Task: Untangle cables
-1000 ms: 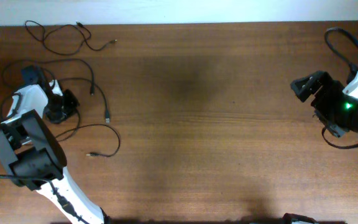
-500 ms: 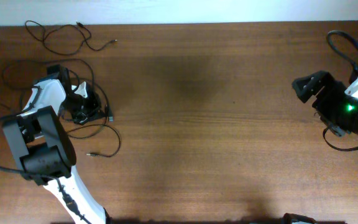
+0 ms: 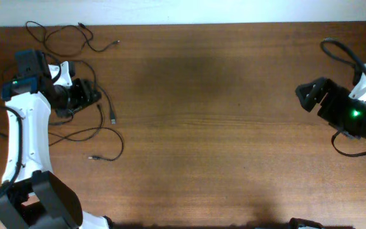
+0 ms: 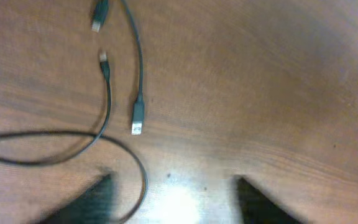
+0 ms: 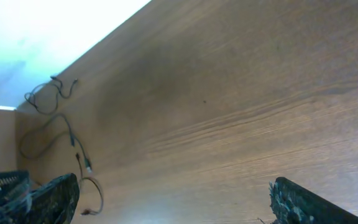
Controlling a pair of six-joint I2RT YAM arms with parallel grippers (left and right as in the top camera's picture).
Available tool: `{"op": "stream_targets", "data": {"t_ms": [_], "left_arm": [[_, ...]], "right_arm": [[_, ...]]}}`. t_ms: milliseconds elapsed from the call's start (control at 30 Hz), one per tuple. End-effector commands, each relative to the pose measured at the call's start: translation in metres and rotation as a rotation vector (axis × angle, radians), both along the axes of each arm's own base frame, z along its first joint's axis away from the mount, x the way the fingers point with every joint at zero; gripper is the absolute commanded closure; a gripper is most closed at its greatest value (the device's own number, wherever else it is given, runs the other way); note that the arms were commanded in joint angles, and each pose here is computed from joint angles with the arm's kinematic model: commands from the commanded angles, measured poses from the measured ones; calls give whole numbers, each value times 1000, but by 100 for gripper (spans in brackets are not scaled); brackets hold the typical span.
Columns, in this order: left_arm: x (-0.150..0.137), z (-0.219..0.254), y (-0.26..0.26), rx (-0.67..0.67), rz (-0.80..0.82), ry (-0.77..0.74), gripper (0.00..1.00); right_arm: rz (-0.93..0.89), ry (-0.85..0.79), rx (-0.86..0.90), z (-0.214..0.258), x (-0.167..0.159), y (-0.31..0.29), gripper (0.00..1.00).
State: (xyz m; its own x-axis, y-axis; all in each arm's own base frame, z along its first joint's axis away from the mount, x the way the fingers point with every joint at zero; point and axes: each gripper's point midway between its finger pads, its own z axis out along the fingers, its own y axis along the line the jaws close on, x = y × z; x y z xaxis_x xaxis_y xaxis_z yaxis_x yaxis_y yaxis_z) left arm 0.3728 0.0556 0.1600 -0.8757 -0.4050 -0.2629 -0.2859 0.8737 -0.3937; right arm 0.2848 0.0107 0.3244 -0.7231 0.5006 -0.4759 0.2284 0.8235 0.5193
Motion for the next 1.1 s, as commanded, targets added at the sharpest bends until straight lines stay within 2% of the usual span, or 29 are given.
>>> {"op": "stream_targets", "data": {"t_ms": [0, 400, 633, 833, 1067], "left_arm": [[-12, -2, -2, -4, 0, 49, 1], [-15, -2, -2, -7, 0, 60, 1], [-15, -2, -2, -7, 0, 60, 1], [-15, -2, -2, -7, 0, 60, 1], [-15, -2, -2, -7, -1, 60, 1]], "right_arm": [[56, -6, -37, 0, -6, 3, 1], [105, 34, -64, -5, -31, 8, 1], [177, -99, -177, 15, -80, 16, 1], [120, -188, -261, 6, -130, 14, 1], [117, -241, -272, 7, -146, 18, 1]]}}
